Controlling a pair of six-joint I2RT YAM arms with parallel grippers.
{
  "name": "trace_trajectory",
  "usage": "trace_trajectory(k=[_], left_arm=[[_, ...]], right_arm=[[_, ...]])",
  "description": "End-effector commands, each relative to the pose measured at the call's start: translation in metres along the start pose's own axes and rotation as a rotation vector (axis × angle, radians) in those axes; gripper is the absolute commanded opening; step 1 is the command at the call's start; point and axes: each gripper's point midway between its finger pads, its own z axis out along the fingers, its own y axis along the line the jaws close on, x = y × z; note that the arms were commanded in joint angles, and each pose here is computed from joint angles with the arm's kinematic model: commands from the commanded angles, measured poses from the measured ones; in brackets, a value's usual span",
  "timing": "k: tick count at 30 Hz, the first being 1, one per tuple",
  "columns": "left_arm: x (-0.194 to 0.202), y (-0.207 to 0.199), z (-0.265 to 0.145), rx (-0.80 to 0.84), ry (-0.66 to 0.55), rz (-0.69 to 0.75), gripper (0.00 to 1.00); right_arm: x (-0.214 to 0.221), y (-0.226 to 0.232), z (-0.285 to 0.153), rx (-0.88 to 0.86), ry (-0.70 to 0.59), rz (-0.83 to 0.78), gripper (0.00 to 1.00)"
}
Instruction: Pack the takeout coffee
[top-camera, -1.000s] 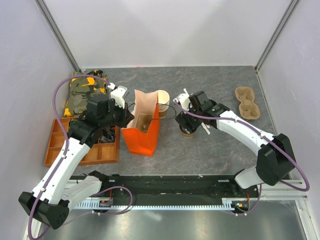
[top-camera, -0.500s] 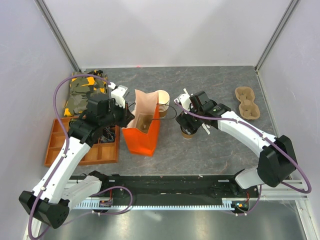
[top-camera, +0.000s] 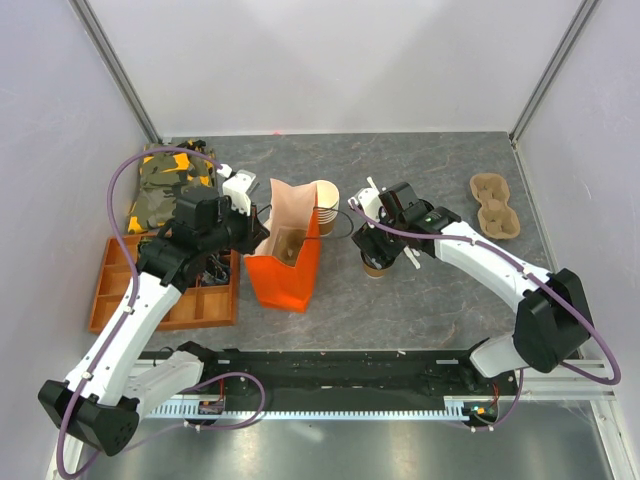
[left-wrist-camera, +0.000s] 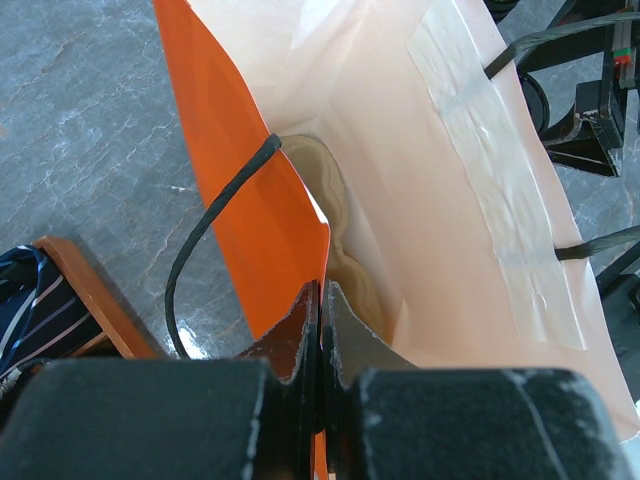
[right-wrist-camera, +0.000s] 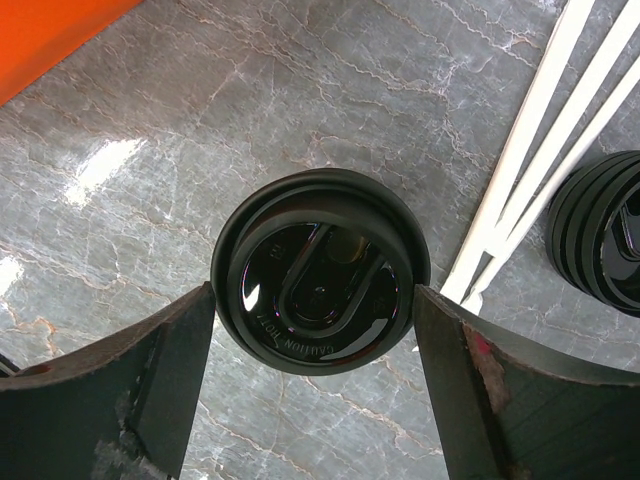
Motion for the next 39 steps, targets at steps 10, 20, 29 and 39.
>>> trace_trajectory(k=[10,20,29,39], left_arm=[[-0.022,-0.006,-0.005,0.034,-0.063,0.032,0.02],[-0.021,-0.007,-0.005,0.034,-0.063,0.029,0.02],[-0.019,-0.007,-0.005,0.035,-0.058,0.028,0.02],[-0.020,-0.011,-0.005,0.063,-0.059,0.032,0.02]], right_arm=[[-0.010,-0.003,0.003,0.006,-0.034,-0.002,0.84],[-0.003,-0.003,0.004,0.019,-0.062,-0.021,0.85],[0.006,0.000,0.004,0.017,-0.073,-0.039,0.83],[-0.008,0.000,-0.010,0.022,-0.117,-0.037,0.65]])
